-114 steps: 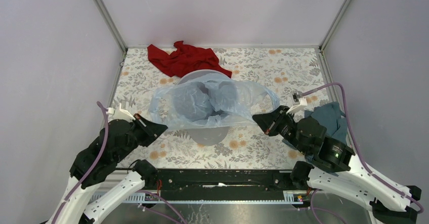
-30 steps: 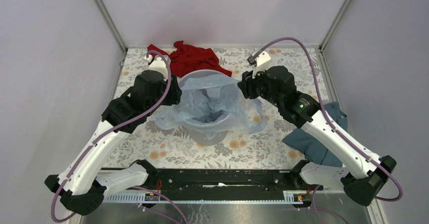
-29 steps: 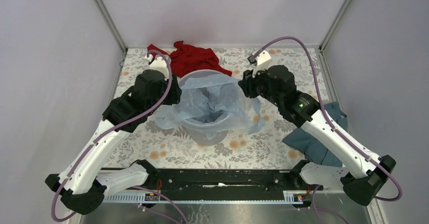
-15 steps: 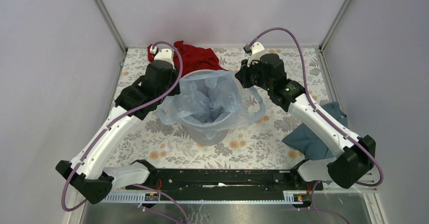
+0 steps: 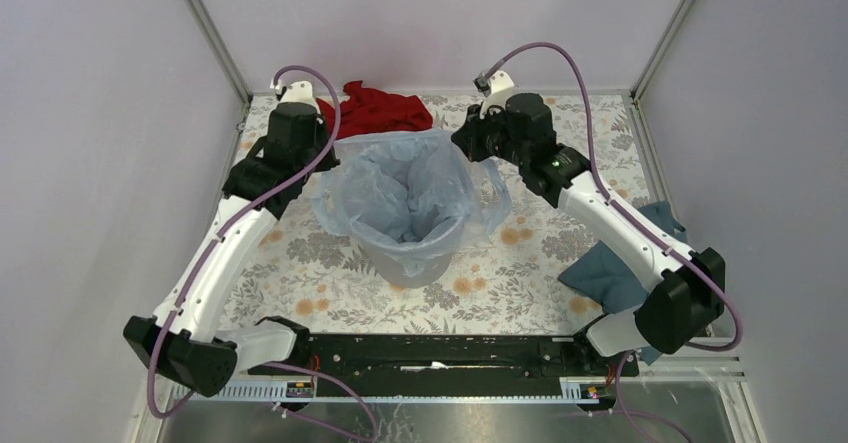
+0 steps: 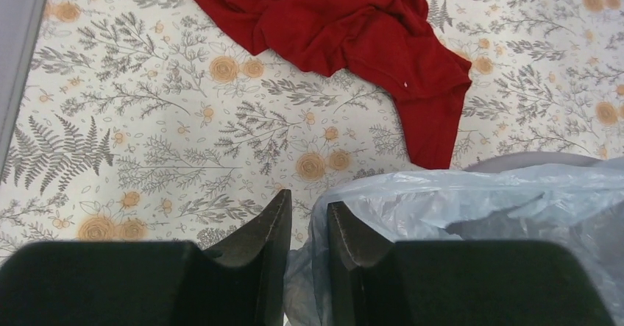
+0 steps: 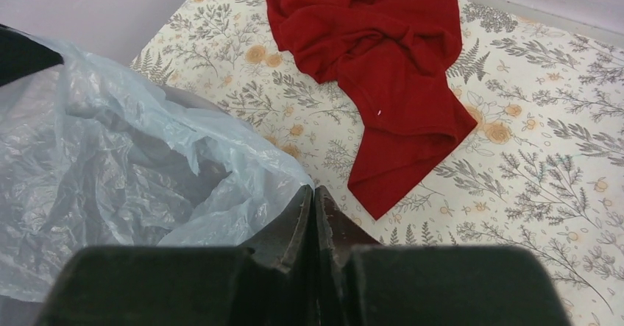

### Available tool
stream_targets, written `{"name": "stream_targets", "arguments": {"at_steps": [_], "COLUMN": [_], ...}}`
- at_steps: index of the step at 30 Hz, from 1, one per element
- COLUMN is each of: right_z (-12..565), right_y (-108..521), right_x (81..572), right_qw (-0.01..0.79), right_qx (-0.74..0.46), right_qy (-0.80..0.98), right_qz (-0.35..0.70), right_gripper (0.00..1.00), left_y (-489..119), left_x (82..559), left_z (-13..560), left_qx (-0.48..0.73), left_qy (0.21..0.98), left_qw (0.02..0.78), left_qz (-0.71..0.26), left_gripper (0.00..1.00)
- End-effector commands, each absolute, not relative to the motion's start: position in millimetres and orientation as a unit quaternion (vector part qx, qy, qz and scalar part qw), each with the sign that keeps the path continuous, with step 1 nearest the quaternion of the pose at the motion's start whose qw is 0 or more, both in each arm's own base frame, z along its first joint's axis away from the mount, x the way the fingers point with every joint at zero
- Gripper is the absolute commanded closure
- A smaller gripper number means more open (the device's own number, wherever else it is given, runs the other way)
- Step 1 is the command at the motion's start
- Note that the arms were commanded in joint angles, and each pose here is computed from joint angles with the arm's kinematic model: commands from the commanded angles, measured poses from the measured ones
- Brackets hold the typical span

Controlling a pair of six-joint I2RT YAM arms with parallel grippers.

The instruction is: Put the trash bags into the trash bin

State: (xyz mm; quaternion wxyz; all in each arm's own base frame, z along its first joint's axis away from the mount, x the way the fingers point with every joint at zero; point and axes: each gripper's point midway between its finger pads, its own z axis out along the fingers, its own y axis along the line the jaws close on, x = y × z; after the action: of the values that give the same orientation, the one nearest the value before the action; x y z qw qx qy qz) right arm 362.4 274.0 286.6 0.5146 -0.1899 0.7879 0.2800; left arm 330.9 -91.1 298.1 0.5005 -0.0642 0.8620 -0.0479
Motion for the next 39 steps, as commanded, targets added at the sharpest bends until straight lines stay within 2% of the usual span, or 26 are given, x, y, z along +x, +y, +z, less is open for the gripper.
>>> {"name": "stream_targets", "arguments": {"at_steps": [1, 10, 14, 17, 20, 23, 26, 29, 37, 38, 39], "right_z": [298, 251, 234, 229, 236, 253, 263, 263, 225, 216, 209], "right_y": [277, 285, 284, 269, 236, 202, 185, 184, 206, 207, 209], "right_x": [385, 389, 370, 361, 355, 345, 326, 308, 298, 301, 303], "right_qw": [0.537, 0.482, 0.446, 0.429, 0.431, 0.432, 0.432, 0.422, 0.386, 0.382, 0.380], "right_qx": [-0.167, -0.152, -0.142, -0.125, -0.097, -0.073, -0.072, -0.077, -0.067, -0.061, -0.055], "right_qy": [0.779, 0.814, 0.829, 0.849, 0.866, 0.869, 0.866, 0.864, 0.856, 0.858, 0.857], "right_qz": [0.279, 0.285, 0.306, 0.281, 0.232, 0.231, 0.241, 0.263, 0.338, 0.339, 0.344], "right_gripper": [0.89, 0.89, 0.83, 0.69, 0.50, 0.32, 0.19, 0.10, 0.10, 0.12, 0.20], "left_y": [-89, -79, -95, -106, -106, -109, -111, -109, -115, -114, -114], "left_x": [353, 348, 327, 313, 303, 296, 293, 291, 286, 285, 284], "left_z": [285, 218, 197, 183, 171, 165, 162, 157, 145, 143, 143], "left_qx": [-0.081, -0.122, -0.122, -0.122, -0.129, -0.133, -0.132, -0.137, -0.146, -0.148, -0.149], "left_qy": [0.860, 0.885, 0.886, 0.886, 0.890, 0.888, 0.887, 0.889, 0.890, 0.890, 0.889], "left_qw": [0.498, 0.428, 0.403, 0.384, 0.371, 0.365, 0.364, 0.361, 0.343, 0.342, 0.343], "left_qz": [-0.078, -0.140, -0.197, -0.231, -0.232, -0.245, -0.252, -0.247, -0.264, -0.263, -0.263], "left_gripper": [0.74, 0.78, 0.78, 0.78, 0.78, 0.78, 0.78, 0.78, 0.78, 0.78, 0.78]}}
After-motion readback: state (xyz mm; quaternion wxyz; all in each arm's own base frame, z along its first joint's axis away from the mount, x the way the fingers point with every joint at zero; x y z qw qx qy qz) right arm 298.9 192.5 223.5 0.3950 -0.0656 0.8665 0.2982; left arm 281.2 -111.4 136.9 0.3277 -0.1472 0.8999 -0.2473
